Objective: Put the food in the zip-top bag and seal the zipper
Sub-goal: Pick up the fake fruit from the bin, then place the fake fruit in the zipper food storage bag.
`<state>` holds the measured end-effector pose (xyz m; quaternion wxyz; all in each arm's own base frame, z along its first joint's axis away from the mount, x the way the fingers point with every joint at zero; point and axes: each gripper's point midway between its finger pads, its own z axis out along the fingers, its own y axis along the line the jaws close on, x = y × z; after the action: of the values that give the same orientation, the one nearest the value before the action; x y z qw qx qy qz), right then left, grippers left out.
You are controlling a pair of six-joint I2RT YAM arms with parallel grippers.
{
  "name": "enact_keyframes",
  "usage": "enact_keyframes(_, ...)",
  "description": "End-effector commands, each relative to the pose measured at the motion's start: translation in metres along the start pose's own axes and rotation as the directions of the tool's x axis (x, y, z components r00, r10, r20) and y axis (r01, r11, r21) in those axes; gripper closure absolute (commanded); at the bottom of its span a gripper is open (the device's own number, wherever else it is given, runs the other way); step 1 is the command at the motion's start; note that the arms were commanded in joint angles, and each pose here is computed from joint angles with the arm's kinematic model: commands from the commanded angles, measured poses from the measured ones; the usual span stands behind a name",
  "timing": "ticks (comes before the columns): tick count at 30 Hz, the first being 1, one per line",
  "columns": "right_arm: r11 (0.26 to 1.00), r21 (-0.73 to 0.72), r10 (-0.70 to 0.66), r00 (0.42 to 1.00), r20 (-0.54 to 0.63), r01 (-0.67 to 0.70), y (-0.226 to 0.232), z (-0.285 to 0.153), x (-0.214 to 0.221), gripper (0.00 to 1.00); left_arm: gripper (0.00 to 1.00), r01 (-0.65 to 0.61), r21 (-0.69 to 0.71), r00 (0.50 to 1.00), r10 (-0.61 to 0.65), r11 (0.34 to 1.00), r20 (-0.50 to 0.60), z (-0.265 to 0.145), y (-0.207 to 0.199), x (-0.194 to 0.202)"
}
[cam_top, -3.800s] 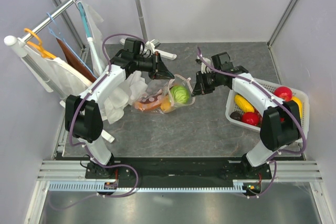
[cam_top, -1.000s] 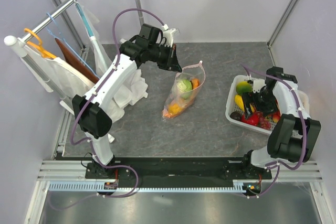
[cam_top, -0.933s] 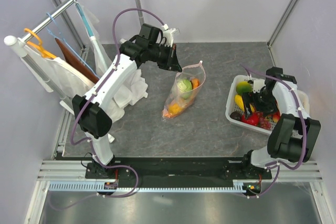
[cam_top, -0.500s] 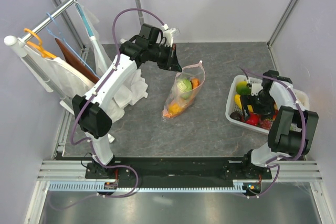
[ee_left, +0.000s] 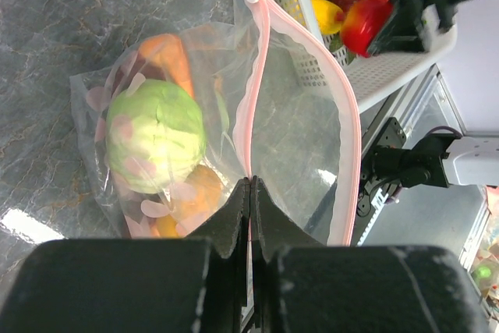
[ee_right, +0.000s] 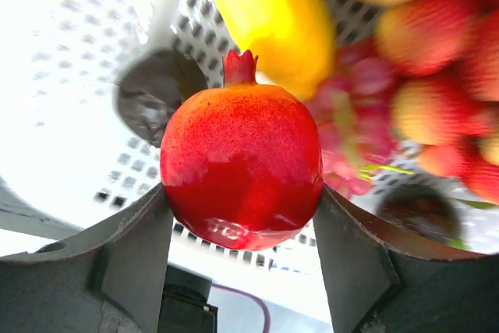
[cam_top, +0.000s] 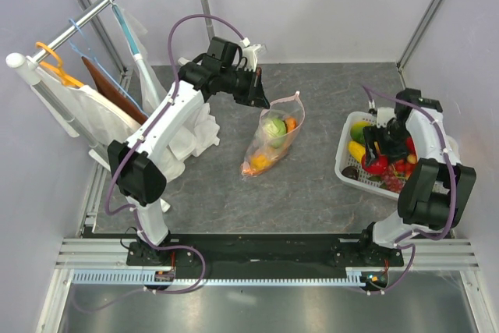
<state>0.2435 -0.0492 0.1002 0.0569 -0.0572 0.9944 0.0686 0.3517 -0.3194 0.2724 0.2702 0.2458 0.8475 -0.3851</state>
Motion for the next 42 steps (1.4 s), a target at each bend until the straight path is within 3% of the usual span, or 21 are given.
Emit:
enact_keyframes(1,0.999,-0.029,-0.040,0.994,0.105,0.043,0.012,-0.049,-0.023,0.41,0.98,-0.021,0.035,0.998,0.019,0.999,0.051,-0.014,-0.014,-0.012)
enact_keyframes(4,0.995,-0.077,-0.045,0.988,0.151,0.057,0.025,-0.071,-0.034,0.41,0.98,-0.016,0.034,0.999,0.014,0.999,0.046,-0.013,-0.013,-0.011)
enact_keyframes(11,0.947,-0.279,-0.038,0.918,0.396,0.160,0.075,-0.144,-0.083,0.42,0.98,-0.006,0.040,0.999,0.005,0.999,0.034,-0.011,-0.011,-0.007)
enact_keyframes(15,0.885,-0.351,-0.068,0.830,0.553,0.306,0.121,-0.195,-0.120,0.42,0.98,-0.008,0.037,1.000,0.007,0.999,0.029,-0.011,-0.010,-0.004)
enact_keyframes(22,0.781,-0.328,-0.190,0.702,0.687,0.532,0.188,-0.221,-0.146,0.41,0.98,-0.012,0.053,1.000,0.010,0.999,0.030,-0.013,-0.014,-0.004)
enact_keyframes(27,0.722,-0.300,-0.234,0.628,0.742,0.624,0.230,-0.222,-0.163,0.40,0.98,-0.016,0.051,1.000,0.014,0.999,0.028,-0.015,-0.015,-0.003)
enact_keyframes(32,0.682,-0.324,-0.282,0.645,0.711,0.656,0.266,-0.198,-0.159,0.40,0.98,-0.016,0.051,0.999,0.015,0.999,0.030,-0.016,-0.016,-0.004)
enact_keyframes(42,0.689,-0.294,-0.392,0.681,0.619,0.663,0.284,-0.132,-0.144,0.35,0.98,-0.016,0.075,0.999,0.014,0.997,0.032,-0.018,-0.021,-0.006)
